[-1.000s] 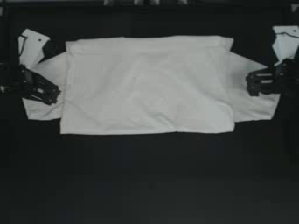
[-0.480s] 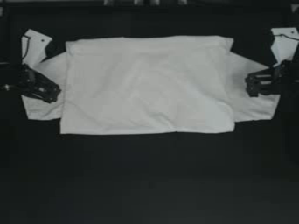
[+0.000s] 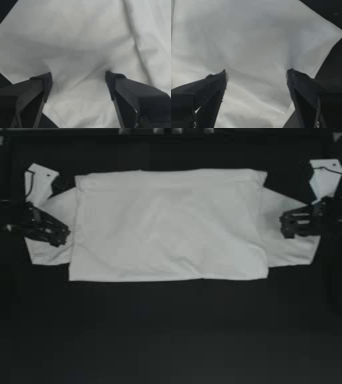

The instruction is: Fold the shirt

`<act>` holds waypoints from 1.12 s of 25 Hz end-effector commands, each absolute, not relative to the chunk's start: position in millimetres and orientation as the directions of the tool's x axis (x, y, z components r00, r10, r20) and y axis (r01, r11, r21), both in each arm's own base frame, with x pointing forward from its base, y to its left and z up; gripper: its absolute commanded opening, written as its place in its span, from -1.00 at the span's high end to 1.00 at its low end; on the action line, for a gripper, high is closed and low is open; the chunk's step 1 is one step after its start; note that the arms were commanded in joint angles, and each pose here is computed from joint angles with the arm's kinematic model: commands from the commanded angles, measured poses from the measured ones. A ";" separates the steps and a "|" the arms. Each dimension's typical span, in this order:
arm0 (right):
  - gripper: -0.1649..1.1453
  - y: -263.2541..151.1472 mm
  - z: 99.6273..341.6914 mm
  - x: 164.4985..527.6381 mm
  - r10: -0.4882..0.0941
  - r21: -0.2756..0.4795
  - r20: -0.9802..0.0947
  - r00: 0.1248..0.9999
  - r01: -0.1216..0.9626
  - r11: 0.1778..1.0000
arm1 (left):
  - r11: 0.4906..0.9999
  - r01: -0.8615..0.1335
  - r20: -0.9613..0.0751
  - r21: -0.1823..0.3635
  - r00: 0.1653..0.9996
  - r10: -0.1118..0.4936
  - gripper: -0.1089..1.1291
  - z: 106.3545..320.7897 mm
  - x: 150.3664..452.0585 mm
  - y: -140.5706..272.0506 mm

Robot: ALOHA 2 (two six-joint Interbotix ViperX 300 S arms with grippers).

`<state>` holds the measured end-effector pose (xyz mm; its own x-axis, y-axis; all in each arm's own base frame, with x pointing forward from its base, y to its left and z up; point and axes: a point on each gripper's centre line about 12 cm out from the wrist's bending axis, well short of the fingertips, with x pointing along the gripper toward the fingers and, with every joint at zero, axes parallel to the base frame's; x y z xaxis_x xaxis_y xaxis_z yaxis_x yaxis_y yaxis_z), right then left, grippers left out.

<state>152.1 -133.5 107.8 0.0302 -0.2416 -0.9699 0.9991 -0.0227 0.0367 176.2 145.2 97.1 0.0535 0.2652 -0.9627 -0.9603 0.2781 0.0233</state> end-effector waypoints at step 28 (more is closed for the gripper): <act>-0.74 -128.5 113.0 146.6 -0.257 0.059 -0.965 0.053 0.998 -0.015 | 0.351 -0.934 -0.969 0.063 0.027 0.246 0.74 103.0 198.4 149.0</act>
<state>144.4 -127.3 110.6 0.0444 -0.2501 -0.9672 0.9985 -0.0194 0.0509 193.8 146.9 98.4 0.0134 0.2342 -0.9721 -0.9361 0.3446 0.0702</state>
